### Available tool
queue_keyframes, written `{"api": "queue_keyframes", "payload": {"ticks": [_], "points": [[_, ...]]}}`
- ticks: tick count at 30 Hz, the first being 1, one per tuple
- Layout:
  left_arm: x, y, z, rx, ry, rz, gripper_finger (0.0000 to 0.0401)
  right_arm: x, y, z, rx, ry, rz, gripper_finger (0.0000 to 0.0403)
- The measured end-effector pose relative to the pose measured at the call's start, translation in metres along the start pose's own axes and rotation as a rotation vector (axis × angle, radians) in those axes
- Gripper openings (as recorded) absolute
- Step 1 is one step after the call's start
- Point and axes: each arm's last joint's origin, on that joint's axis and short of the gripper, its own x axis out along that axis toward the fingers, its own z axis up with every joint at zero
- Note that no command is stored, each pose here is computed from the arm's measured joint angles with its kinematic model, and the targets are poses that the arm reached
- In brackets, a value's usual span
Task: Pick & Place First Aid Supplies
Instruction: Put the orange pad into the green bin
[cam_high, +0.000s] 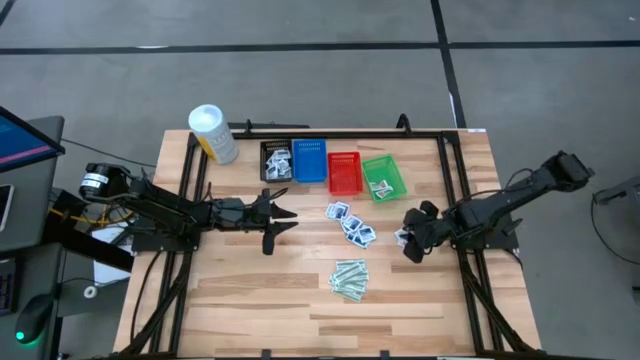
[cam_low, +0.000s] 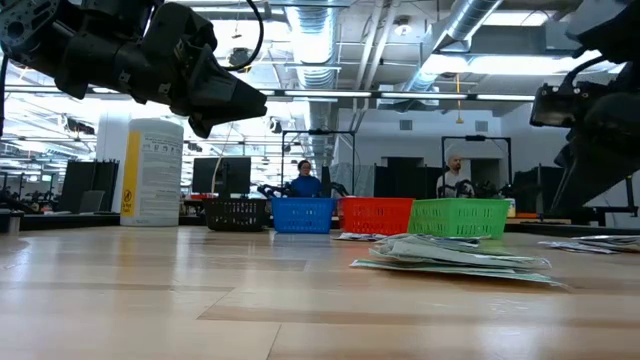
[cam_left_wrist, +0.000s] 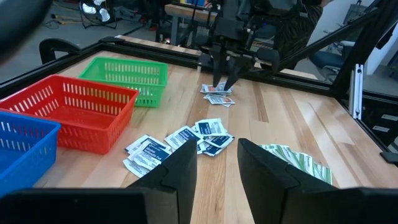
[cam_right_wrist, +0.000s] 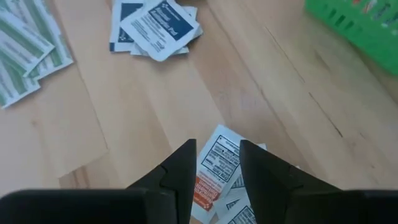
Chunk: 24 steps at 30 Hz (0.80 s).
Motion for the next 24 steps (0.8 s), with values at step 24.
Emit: {"api": "queue_keyframes", "payload": {"ticks": [24], "points": [[0.000,0.000,0.000,0.000,0.000,0.000,0.0116,0.032,0.010,-0.005,0.013,0.035,-0.116,0.0223]]}}
